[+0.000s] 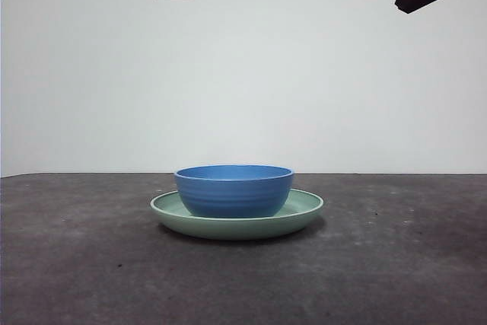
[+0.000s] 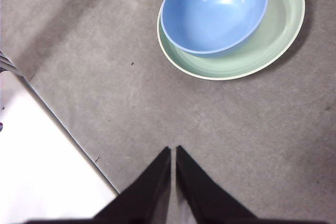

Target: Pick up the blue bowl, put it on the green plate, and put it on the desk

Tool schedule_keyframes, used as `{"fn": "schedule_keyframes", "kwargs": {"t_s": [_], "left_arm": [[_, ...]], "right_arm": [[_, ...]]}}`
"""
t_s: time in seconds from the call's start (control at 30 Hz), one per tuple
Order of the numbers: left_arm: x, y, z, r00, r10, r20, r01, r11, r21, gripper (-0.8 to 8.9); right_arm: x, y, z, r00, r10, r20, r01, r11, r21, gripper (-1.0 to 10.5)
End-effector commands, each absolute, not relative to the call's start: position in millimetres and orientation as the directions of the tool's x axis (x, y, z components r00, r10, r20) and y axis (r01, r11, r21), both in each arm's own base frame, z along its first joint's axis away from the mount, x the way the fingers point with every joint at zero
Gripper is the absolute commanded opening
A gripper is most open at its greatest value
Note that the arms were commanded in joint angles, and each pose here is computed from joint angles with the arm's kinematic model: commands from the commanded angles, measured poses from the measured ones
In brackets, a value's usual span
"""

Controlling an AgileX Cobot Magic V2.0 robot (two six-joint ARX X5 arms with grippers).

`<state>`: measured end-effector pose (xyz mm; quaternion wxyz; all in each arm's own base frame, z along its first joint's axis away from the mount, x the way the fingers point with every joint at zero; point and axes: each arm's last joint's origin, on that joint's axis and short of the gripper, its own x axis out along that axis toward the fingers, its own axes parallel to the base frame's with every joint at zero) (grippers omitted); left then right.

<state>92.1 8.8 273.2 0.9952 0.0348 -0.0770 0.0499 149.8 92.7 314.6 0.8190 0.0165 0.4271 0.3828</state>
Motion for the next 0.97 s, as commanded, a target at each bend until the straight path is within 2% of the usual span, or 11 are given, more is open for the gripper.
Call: {"fn": "schedule_keyframes", "kwargs": {"t_s": [0.03, 0.23, 0.43, 0.67, 0.97], "left_arm": [[90, 10, 243, 0.984, 0.11, 0.137, -0.12, 0.991, 0.063, 0.15], [93, 10, 191, 0.991, 0.114, 0.069, -0.117, 0.992, 0.044, 0.15], [97, 11, 164, 0.993, 0.114, -0.02, -0.113, 0.993, 0.033, 0.15], [95, 11, 149, 0.976, 0.112, -0.185, -0.108, 0.994, 0.034, 0.15], [95, 11, 149, 0.977, 0.112, -0.179, -0.107, 0.994, 0.033, 0.15]], "right_arm": [[151, 95, 319, 0.349, 0.651, -0.674, -0.633, 0.695, 0.343, 0.1], [151, 95, 319, 0.349, 0.651, -0.674, -0.633, 0.695, 0.343, 0.1], [151, 95, 319, 0.349, 0.651, -0.674, -0.633, 0.695, 0.343, 0.1], [151, 95, 319, 0.349, 0.651, -0.674, -0.633, 0.695, 0.343, 0.1], [151, 95, 319, 0.349, 0.651, -0.674, -0.633, 0.695, 0.343, 0.1]]}}
